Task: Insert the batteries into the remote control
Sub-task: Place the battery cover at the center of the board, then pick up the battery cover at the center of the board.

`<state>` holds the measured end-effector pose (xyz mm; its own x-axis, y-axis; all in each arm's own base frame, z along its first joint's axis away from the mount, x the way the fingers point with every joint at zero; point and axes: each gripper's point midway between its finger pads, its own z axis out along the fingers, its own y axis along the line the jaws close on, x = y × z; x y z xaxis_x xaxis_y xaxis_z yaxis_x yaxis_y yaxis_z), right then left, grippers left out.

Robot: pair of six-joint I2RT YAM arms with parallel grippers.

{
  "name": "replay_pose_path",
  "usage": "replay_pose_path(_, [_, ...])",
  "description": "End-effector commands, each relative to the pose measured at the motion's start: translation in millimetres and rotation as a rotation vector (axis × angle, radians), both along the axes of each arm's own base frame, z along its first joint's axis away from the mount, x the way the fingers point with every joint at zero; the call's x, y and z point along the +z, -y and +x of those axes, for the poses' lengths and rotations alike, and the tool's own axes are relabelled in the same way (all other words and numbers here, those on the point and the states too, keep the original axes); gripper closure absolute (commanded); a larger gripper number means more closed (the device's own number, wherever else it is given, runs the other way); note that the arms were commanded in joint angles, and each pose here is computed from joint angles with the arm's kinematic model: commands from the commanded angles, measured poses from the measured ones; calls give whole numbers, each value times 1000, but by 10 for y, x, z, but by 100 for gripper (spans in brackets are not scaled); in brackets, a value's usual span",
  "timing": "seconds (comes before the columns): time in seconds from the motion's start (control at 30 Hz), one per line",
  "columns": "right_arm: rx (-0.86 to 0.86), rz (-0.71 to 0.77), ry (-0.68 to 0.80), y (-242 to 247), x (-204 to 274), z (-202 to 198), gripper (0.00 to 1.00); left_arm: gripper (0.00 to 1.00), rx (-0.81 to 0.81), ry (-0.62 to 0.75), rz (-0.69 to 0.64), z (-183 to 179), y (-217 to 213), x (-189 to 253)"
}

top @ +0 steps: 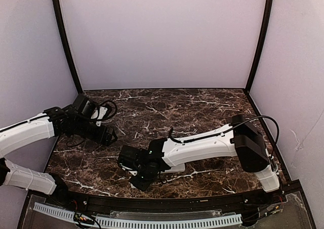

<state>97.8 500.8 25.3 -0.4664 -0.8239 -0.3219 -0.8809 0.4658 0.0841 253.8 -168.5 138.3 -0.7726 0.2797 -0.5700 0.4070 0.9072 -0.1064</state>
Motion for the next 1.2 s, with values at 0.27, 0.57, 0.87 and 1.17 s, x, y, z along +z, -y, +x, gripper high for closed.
replay_pose_path(0.27, [17, 45, 60, -169, 260, 118, 72, 15, -13, 10, 19, -4, -37, -38])
replay_pose_path(0.57, [-9, -11, 48, -85, 90, 124, 62, 15, -20, 17, 24, 18, -27, -25])
replay_pose_path(0.87, [-23, -55, 13, 31, -116, 101, 70, 15, -22, 19, 26, 30, -20, -29])
replay_pose_path(1.17, [-33, -62, -23, 113, -278, 127, 86, 15, -26, 23, 35, 20, -39, -33])
